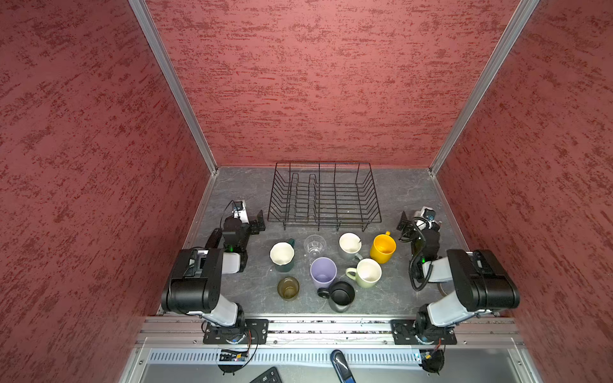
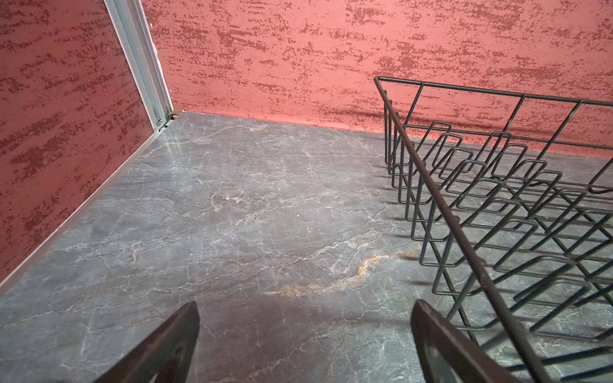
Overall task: Load cups into a dish rack
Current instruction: Pick up the cup from the middle-right of the table.
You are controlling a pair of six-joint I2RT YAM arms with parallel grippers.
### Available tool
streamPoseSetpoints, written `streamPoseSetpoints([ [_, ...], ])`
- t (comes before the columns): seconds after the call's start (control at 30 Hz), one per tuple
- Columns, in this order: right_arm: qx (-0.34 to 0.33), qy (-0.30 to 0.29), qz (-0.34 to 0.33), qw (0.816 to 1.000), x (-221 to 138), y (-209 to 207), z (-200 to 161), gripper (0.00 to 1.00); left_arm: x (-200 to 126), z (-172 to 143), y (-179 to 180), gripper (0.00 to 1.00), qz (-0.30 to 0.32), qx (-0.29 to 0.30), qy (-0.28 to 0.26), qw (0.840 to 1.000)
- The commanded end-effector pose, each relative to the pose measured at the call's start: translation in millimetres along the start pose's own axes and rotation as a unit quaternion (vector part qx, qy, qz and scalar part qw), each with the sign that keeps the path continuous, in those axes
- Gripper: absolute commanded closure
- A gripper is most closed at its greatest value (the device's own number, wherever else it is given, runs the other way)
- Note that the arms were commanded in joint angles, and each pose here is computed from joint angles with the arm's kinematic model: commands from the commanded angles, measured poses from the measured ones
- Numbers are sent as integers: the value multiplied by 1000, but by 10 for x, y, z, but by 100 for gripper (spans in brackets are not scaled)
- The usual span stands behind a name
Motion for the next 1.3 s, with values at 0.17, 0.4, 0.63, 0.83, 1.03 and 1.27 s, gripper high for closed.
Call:
streamPoseSetpoints([
  [0.17,4,-12,5,1000,24,17,77,1,15,25,-9,1,-2,5,-3,1000],
  [0.4,3,-11,6,1000,28,20,76,1,14,20,-10,1,-3,6,-1,1000],
  [0.63,4,-11,5,1000,36,22,77,1,16,31,-6,1,-4,5,-3,1000],
  [0.83,3,-11,4,1000,32,17,77,1,17,26,-8,1,-4,5,-2,1000],
  [1.03,5,-16,1,1000,12,8,84,1,11,26,-6,1,-5,4,-3,1000],
  [1.27,36,-49,-59,996,-175,-118,541,1,-241,654,124,0,79,-31,-9,996],
])
Point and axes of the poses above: each gripper's point midway between its finger pads, its own x axis out along the fingers, its own y axis along the line the jaws close on, z = x × y, the point moved 4 cm from there along -x, back along the fingers, and after that the axes turned 2 degrees about x, right-handed, at the moved point
